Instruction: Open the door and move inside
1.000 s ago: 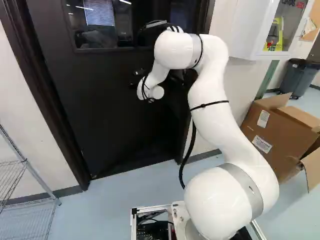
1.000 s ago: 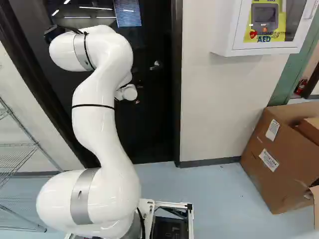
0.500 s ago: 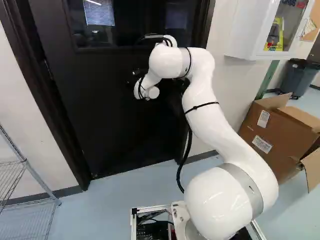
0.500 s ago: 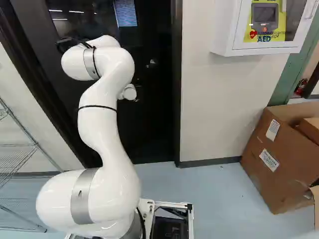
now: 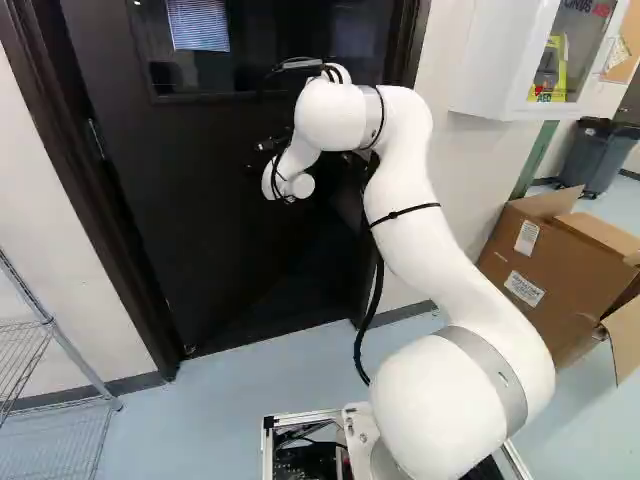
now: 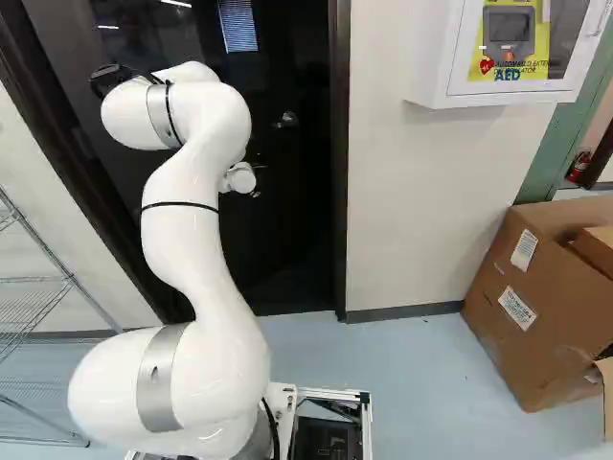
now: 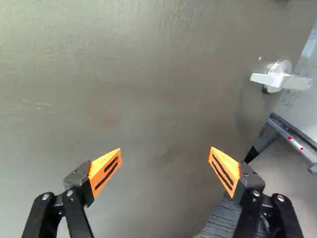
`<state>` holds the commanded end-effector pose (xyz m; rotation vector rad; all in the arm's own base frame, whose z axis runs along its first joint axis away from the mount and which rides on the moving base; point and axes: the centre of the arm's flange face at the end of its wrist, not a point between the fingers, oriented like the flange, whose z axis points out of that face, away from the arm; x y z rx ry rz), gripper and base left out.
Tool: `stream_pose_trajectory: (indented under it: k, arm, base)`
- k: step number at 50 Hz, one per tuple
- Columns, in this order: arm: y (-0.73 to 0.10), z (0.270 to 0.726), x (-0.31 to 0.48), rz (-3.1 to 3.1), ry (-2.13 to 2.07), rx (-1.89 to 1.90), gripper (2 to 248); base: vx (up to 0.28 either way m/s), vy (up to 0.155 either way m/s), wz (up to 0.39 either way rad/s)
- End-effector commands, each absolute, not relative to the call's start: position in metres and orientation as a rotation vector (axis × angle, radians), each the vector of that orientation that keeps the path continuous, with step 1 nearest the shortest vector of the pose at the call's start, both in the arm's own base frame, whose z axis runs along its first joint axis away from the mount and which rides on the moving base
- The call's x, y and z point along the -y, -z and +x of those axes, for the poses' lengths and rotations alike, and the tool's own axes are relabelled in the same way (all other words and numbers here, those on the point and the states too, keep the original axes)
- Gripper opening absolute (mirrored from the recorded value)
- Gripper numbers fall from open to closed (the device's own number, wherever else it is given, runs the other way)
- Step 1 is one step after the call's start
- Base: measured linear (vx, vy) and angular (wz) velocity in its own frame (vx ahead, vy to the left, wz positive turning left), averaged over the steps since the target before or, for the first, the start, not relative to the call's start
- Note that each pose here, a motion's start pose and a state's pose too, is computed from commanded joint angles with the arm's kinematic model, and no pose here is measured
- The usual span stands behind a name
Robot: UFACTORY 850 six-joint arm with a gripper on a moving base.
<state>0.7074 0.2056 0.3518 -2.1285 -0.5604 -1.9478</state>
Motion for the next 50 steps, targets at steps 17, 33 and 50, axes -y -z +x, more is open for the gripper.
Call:
stream_pose_trajectory:
  k: [17, 33, 50]
  arm:
    - [-0.36, 0.674, -0.201, -2.158, 1.906, 0.57, 247]
    - [-0.366, 0.644, -0.186, -2.194, 1.877, 0.562, 247]
    - [-0.372, 0.614, -0.165, -2.238, 1.857, 0.529, 247]
  base:
    - [0.0, 0.0, 0.0]
    - [0.0, 0.0, 0.0]
    - [0.0, 0.0, 0.0]
